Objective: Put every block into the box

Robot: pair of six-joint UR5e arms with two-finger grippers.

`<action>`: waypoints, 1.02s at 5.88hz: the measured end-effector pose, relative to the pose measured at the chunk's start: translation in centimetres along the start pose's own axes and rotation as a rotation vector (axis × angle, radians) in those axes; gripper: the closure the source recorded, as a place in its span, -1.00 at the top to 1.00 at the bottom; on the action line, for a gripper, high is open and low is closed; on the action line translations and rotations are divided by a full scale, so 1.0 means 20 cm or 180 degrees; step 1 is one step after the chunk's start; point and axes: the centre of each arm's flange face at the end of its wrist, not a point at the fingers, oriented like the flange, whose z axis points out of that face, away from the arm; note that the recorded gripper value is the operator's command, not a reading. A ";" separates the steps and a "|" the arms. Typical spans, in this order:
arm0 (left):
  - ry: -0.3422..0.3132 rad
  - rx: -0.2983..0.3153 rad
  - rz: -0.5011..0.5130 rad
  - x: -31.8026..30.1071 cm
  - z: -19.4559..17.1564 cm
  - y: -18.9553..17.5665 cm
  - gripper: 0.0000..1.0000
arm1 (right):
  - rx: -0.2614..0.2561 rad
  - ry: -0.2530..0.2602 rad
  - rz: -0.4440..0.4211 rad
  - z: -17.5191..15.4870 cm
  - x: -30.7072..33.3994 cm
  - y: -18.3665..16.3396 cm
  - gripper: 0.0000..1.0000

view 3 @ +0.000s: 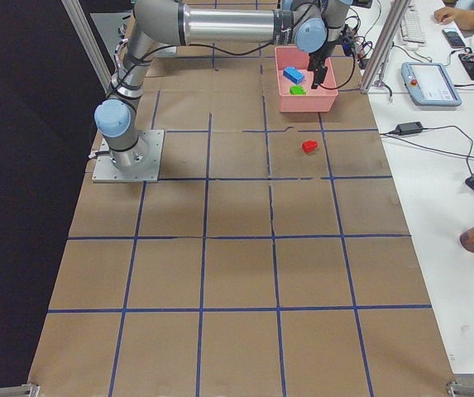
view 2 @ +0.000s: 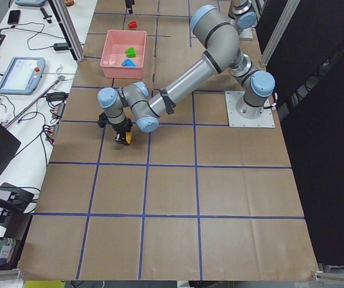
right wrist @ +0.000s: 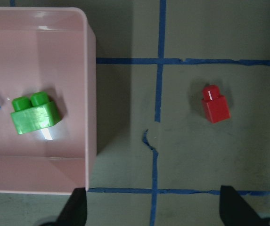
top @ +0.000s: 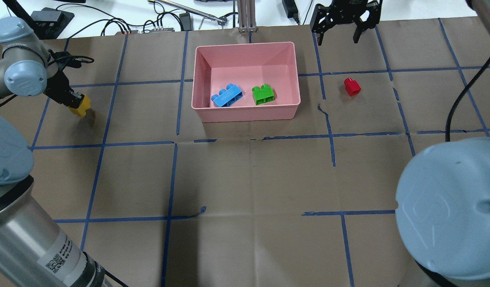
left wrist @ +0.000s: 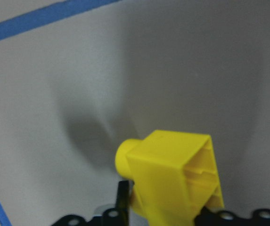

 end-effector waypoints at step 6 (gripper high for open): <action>-0.0143 0.0346 0.0464 1.54 -0.68 -0.43 -1.00 | -0.0242 -0.0065 -0.0504 0.80 0.42 -0.31 0.98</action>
